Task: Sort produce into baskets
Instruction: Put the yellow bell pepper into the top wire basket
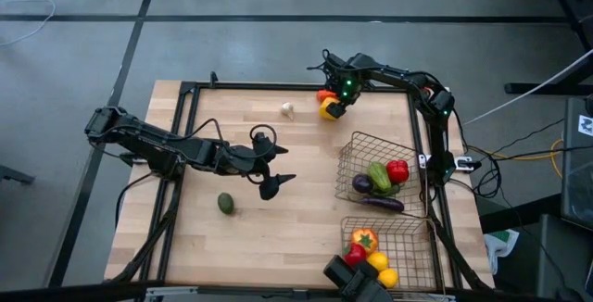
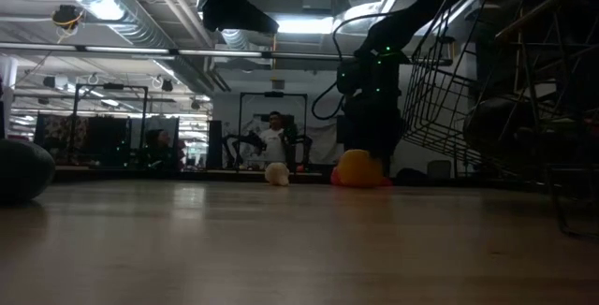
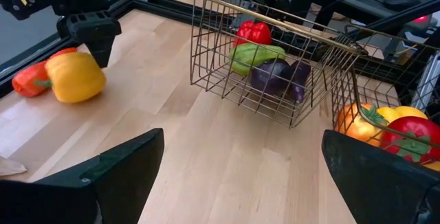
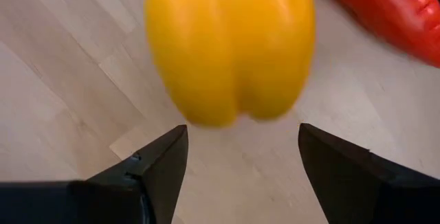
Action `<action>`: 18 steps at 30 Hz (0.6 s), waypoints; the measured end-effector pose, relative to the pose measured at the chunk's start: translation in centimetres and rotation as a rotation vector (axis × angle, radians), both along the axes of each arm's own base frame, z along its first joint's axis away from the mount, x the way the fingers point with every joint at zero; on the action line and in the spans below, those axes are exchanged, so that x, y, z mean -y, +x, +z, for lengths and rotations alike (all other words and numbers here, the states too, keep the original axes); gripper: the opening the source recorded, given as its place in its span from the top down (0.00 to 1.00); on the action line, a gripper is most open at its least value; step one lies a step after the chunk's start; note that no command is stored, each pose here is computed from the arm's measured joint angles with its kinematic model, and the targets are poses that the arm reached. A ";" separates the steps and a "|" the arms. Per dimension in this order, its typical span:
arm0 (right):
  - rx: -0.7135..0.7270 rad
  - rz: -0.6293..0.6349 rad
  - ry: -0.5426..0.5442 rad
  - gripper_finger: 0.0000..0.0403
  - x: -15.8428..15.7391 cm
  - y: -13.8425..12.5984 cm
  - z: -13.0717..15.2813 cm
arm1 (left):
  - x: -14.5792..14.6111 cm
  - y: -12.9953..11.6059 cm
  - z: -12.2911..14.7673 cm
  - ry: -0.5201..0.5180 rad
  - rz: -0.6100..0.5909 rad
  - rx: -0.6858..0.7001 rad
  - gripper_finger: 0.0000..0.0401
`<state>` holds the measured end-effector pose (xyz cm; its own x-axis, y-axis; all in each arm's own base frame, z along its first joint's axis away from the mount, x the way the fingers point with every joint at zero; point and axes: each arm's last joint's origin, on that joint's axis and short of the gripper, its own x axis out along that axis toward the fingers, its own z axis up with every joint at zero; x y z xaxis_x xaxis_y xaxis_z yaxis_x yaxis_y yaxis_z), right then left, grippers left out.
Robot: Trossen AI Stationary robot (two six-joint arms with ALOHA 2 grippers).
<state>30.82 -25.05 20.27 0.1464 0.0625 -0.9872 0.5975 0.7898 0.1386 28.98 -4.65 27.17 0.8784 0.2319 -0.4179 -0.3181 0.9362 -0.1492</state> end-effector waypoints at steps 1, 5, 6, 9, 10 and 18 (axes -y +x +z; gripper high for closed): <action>0.000 0.000 0.000 0.32 0.0 0.0 0.0 | 0.0 0.0 0.0 0.000 0.000 0.000 0.02; 0.004 0.001 0.010 0.32 0.0 0.0 0.0 | 0.0 0.0 0.0 0.000 0.000 0.000 0.02; 0.005 0.001 0.012 0.32 -0.1 0.0 0.0 | 0.0 0.0 0.0 0.000 0.000 0.000 0.02; 0.003 0.001 0.018 0.32 -0.1 -0.1 0.1 | 0.0 0.0 0.0 0.000 0.000 0.000 0.02; 0.004 0.001 0.017 0.32 -0.2 -0.1 0.2 | 0.0 0.0 0.0 0.000 0.000 0.000 0.02; 0.048 0.005 -0.036 0.32 0.3 0.3 3.4 | 0.0 0.0 0.0 0.002 -0.001 0.000 0.02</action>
<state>31.16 -25.33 23.66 0.1934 0.0281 -0.9807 0.5873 0.7974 0.1387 28.98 -4.65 27.17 0.8785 0.2317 -0.4178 -0.3170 0.9370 -0.1470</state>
